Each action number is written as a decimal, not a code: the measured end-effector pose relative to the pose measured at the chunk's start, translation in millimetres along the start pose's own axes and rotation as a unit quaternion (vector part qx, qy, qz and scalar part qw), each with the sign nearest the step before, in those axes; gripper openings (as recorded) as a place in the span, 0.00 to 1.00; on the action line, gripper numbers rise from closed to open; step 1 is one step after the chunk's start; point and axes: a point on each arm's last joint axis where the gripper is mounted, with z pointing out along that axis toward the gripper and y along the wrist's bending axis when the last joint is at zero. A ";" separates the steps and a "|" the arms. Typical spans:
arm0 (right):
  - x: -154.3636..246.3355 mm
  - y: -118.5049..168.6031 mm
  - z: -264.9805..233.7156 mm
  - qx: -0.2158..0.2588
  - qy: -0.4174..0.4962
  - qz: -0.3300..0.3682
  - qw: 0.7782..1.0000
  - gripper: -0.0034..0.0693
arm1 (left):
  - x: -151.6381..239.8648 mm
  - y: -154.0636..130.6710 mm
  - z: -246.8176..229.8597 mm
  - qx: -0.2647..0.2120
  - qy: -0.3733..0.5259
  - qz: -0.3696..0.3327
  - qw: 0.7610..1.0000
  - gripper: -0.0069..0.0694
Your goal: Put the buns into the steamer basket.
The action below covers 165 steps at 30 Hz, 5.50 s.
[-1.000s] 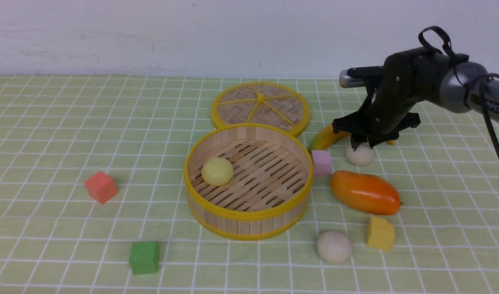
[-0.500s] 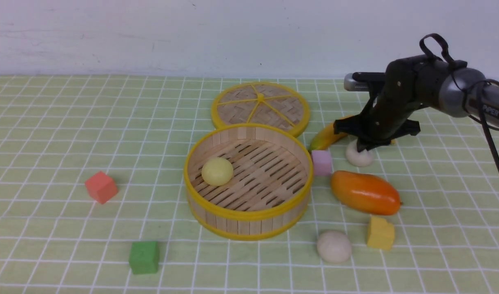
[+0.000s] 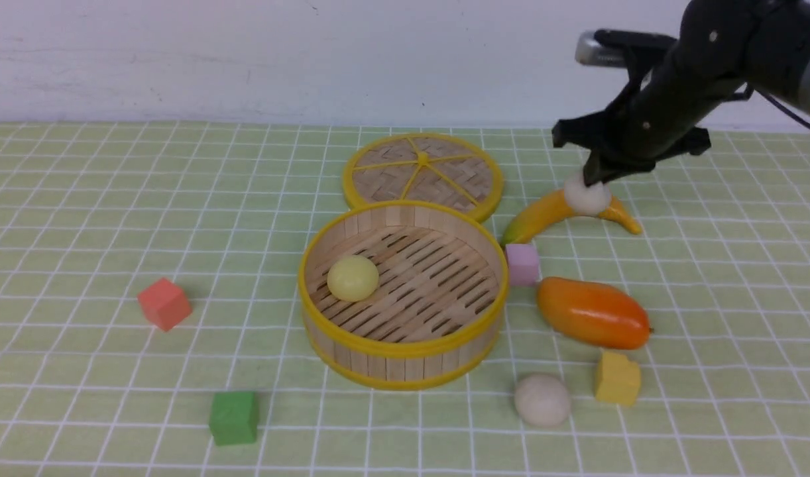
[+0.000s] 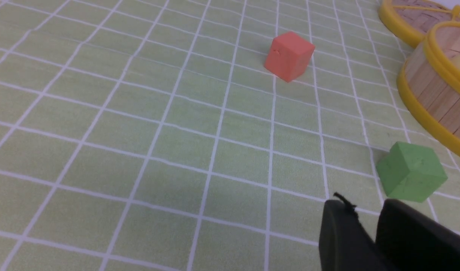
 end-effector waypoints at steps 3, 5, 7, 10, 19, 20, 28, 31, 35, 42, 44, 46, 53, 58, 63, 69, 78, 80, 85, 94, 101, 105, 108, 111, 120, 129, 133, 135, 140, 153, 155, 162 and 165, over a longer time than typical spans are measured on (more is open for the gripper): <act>3.5 22.1 -4.4 -0.046 0.006 -0.015 0.999 0.06 | 0.0 0.0 0.0 0.000 0.000 0.000 1.000 0.29; 13.1 54.3 3.0 -0.100 0.022 -0.048 0.994 0.06 | 0.0 0.0 0.0 0.000 0.000 0.000 1.000 0.29; 18.4 67.3 11.5 -0.115 0.029 -0.064 0.991 0.06 | 0.0 0.0 0.0 0.000 0.000 0.000 1.000 0.29; 31.8 95.3 42.1 -0.132 0.032 -0.097 0.986 0.06 | 0.0 0.0 0.0 0.000 0.000 0.000 1.000 0.29; 45.5 94.9 104.1 -0.105 0.023 -0.059 0.992 0.17 | 0.0 0.0 0.0 0.000 0.000 0.000 1.000 0.31; 44.8 94.4 104.2 -0.102 0.020 -0.055 0.993 0.21 | 0.0 0.0 0.0 0.000 0.000 0.000 1.000 0.31; 41.5 95.5 87.1 -0.098 0.026 -0.057 0.993 0.57 | 0.0 0.0 0.0 0.000 0.000 0.000 1.000 0.31; 35.3 98.8 49.3 -0.098 0.030 -0.075 0.992 0.68 | 0.0 0.0 0.0 0.000 0.000 0.000 1.000 0.31; 31.4 100.5 -8.5 -0.092 0.037 -0.105 0.989 0.72 | 0.0 0.0 0.0 0.000 0.000 0.000 1.000 0.31; 50.7 96.0 -122.5 -0.096 0.033 -0.130 0.986 0.72 | 0.0 0.0 0.0 0.000 0.000 0.000 1.000 0.31; 69.3 89.3 -134.3 -0.093 0.049 -0.130 0.986 0.72 | 0.0 0.0 0.0 0.000 0.000 0.000 1.000 0.32; 85.1 83.4 -130.7 -0.088 0.068 -0.126 0.986 0.72 | 0.0 0.0 0.0 0.000 0.000 0.000 1.000 0.32; 144.8 58.1 -72.2 -0.061 0.147 -0.130 0.979 0.68 | 0.0 0.0 0.0 0.000 0.000 0.000 1.000 0.33; 154.6 51.7 -36.9 -0.048 0.166 -0.141 0.975 0.59 | 0.0 0.0 0.0 0.000 0.000 0.000 1.000 0.33; 154.7 52.3 -10.1 -0.052 0.163 -0.125 0.977 0.48 | 0.0 0.0 0.0 0.000 0.000 0.000 1.000 0.34; 158.4 50.3 16.7 -0.048 0.171 -0.115 0.977 0.39 | 0.0 0.0 0.0 0.000 0.000 0.000 1.000 0.35; 162.6 46.1 39.0 -0.035 0.176 -0.115 0.977 0.39 | 0.0 0.0 0.0 0.000 0.000 0.000 1.000 0.35; 163.3 45.8 41.1 -0.034 0.178 -0.115 0.977 0.39 | 0.0 0.0 0.0 0.000 0.000 0.000 1.000 0.36; 165.4 44.6 46.4 -0.031 0.184 -0.114 0.976 0.35 | 0.0 0.0 0.0 0.000 0.000 0.000 1.000 0.36; 165.6 44.8 46.3 -0.032 0.185 -0.112 0.976 0.06 | 0.0 0.0 0.0 0.000 0.000 0.000 1.000 0.37; 158.6 48.2 25.5 -0.038 0.170 -0.117 0.978 0.05 | 0.0 0.0 0.0 0.000 0.000 0.000 1.000 0.38; 141.3 56.1 2.7 -0.053 0.128 -0.117 0.983 0.05 | 0.0 0.0 0.0 0.000 0.000 0.000 1.000 0.38; 116.5 69.7 -17.0 -0.088 0.071 -0.118 0.987 0.05 | 0.0 0.0 0.0 0.000 0.000 0.000 1.000 0.39; 99.4 80.2 -19.6 -0.122 0.021 -0.116 0.985 0.05 | 0.0 0.0 0.0 0.000 0.000 0.000 1.000 0.39; 99.1 82.0 29.9 -0.140 0.008 -0.097 0.985 0.06 | 0.0 0.0 0.0 0.000 0.000 0.000 1.000 0.40; 107.3 78.2 57.0 -0.131 0.029 -0.087 0.987 0.24 | 0.0 0.0 0.0 0.000 0.000 0.000 1.000 0.40; 105.2 78.7 53.3 -0.131 0.022 -0.087 0.987 0.43 | 0.0 0.0 0.0 0.000 0.000 0.000 1.000 0.40; 103.4 80.4 43.0 -0.136 0.021 -0.089 0.986 0.55 | 0.0 0.0 0.0 0.000 0.000 0.000 1.000 0.40; 101.3 80.6 12.1 -0.127 0.037 -0.074 0.988 0.64 | 0.0 0.0 0.0 0.000 0.000 0.000 1.000 0.40; 120.5 58.2 -137.3 -0.032 0.029 -0.060 0.997 0.39 | 0.0 0.0 0.0 0.000 0.000 -0.001 1.000 0.40; 136.1 51.9 -157.6 -0.031 0.015 -0.064 0.997 0.30 | 0.0 0.0 0.0 0.000 0.000 -0.001 1.000 0.40; 215.2 22.6 -208.5 -0.043 -0.040 -0.067 0.996 0.04 | 0.0 0.0 0.0 0.000 0.000 -0.001 1.000 0.40; 269.3 2.6 -227.6 -0.058 -0.092 -0.067 0.992 0.02 | 0.0 0.0 0.0 0.000 0.000 -0.001 1.000 0.40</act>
